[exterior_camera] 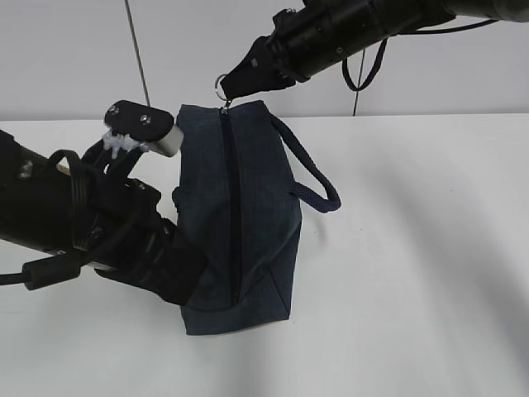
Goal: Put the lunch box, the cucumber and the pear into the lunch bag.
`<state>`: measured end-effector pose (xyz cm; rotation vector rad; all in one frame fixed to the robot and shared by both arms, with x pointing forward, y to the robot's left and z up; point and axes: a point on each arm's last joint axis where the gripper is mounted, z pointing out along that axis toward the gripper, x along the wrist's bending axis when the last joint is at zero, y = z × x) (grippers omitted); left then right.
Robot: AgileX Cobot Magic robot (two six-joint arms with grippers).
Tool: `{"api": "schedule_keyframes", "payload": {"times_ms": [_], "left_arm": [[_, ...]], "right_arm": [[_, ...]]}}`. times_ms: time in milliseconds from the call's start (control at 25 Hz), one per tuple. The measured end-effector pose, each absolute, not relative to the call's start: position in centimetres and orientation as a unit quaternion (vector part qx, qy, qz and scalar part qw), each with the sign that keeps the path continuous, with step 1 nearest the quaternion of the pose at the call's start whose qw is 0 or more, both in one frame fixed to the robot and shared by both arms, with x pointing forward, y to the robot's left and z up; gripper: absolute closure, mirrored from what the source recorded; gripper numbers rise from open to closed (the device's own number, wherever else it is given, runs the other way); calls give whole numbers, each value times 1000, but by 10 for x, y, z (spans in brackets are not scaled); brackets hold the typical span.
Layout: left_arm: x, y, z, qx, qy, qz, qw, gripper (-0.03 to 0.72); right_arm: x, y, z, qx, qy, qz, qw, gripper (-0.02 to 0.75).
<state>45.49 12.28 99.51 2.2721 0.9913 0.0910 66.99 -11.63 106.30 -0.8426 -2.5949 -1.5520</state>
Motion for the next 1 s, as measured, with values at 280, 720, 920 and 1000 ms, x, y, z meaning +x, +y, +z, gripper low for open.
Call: {"api": "schedule_keyframes", "payload": {"times_ms": [280,720,920,1000], "left_arm": [[454,123,995,868,377,30,322,685],[452,123,994,870,380,17,314,685],[452,123,994,869,384,16,313,685],[452,123,994,868,385,15,313,685]], "right_arm": [[700,-126,1058,-274,-822,-496,57,738],[741,-136,1029,-323,-798,-501,87,738],[752,-150,1012,-348,-784,-503,102,738],[756,-154,1005,-357,-777,-507,110,738]]}}
